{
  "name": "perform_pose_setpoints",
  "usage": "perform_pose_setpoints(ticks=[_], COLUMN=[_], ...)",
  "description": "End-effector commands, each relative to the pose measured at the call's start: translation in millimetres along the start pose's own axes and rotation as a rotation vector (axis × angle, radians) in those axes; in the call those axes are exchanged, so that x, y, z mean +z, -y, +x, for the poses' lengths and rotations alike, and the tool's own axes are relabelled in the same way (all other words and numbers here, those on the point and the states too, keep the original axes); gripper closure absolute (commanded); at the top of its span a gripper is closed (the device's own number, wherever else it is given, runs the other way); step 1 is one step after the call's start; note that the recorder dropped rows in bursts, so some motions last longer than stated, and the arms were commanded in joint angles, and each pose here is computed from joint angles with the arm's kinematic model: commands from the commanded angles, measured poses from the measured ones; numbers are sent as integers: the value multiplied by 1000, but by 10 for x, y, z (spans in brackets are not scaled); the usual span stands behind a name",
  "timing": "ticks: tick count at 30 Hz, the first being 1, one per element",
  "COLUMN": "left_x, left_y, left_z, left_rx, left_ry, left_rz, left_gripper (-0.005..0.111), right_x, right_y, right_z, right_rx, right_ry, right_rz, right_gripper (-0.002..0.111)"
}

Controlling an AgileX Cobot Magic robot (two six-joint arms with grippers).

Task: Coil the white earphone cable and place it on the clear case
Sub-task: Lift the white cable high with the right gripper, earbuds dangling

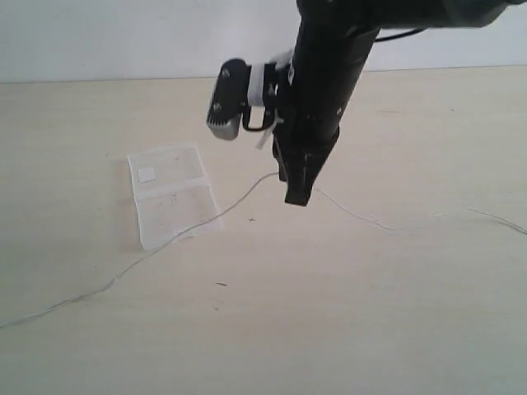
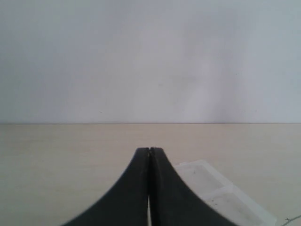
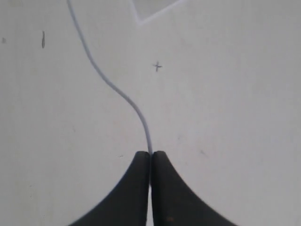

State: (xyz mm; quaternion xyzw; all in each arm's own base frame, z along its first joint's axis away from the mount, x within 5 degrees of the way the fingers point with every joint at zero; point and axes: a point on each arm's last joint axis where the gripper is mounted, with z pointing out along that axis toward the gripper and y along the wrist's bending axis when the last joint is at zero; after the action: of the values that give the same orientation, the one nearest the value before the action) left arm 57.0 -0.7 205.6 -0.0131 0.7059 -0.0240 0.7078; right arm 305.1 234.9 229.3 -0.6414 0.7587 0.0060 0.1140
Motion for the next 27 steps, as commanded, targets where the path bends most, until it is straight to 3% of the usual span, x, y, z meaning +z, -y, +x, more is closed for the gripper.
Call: perform_pose_setpoints(ticks=[1,12,20,27], left_x=[-5,-5,-5,-5], left_y=[0,0,-1,-1], left_z=[-10,-10,-3,-3], left_rx=[-8,-8,-9,-9], left_ry=[11,11,4,4], left_rz=[-1,-1,-2,-2], left_gripper=[107,107,107,107], right_x=[-472,-1462,-2079,-2546], right_y=[-2,-28,-73,-283], right_z=[-28,-77,-65,59], right_rx=[37,174,293,331], right_ry=[87,236,517,714], right_rz=[66,130,281,301], right_gripper=[108,108,108,108])
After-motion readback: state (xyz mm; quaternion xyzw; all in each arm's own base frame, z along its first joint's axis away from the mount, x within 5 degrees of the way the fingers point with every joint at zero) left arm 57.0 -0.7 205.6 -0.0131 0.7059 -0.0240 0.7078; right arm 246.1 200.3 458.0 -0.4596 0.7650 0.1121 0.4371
